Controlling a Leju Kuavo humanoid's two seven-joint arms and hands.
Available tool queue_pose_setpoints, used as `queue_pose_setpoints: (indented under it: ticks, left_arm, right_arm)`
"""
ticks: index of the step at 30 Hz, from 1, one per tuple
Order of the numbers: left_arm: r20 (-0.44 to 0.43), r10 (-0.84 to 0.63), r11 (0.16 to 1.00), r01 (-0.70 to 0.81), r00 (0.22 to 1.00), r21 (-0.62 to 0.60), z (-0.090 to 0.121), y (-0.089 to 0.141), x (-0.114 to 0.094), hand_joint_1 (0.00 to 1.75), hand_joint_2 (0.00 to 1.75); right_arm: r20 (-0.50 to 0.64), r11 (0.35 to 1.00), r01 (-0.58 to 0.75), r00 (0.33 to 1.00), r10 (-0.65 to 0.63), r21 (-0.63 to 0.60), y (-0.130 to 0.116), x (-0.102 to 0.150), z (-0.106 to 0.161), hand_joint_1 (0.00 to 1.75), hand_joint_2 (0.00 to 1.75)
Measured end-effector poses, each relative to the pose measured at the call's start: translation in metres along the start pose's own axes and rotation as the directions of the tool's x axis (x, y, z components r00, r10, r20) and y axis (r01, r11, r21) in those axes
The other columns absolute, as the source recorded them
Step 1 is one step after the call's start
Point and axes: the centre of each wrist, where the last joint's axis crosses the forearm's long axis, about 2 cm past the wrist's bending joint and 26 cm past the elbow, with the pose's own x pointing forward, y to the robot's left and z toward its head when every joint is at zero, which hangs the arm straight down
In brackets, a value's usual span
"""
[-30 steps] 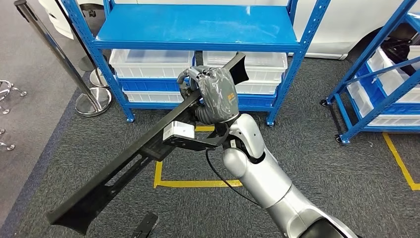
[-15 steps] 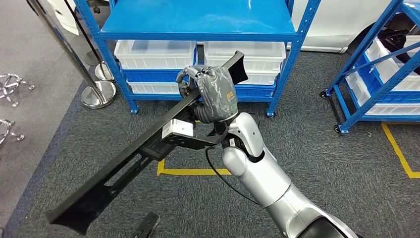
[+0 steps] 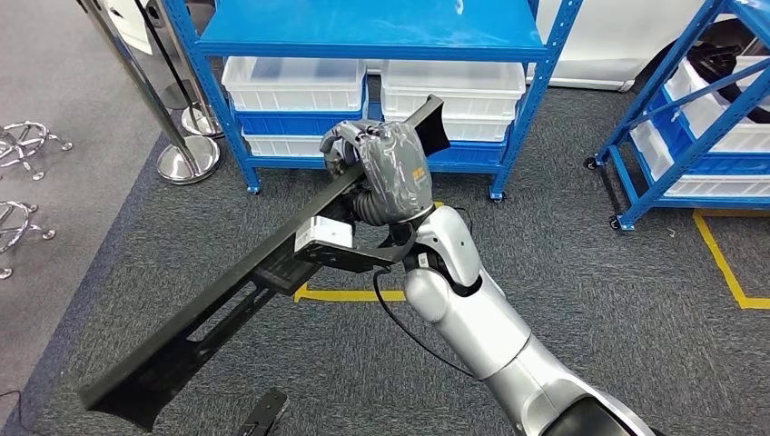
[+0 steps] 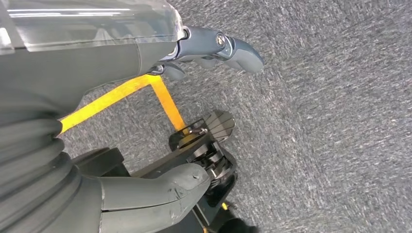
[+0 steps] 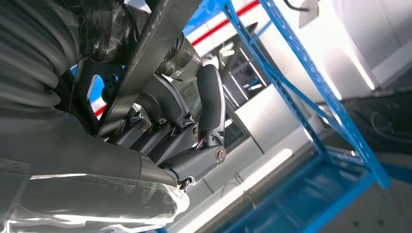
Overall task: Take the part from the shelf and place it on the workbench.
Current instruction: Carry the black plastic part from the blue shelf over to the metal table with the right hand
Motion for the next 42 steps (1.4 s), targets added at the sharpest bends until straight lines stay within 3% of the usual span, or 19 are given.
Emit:
queue_pose_setpoints:
  ticks: [42]
  left_arm:
    - [-0.008,0.013,1.0,-0.013,1.0,0.015,0.001,0.004,-0.003,0.0,1.75]
  right_arm:
    - [-0.01,1.0,0.019,1.0,-0.019,0.016,0.0064,0.0014,-0.0025,1.75,1.75]
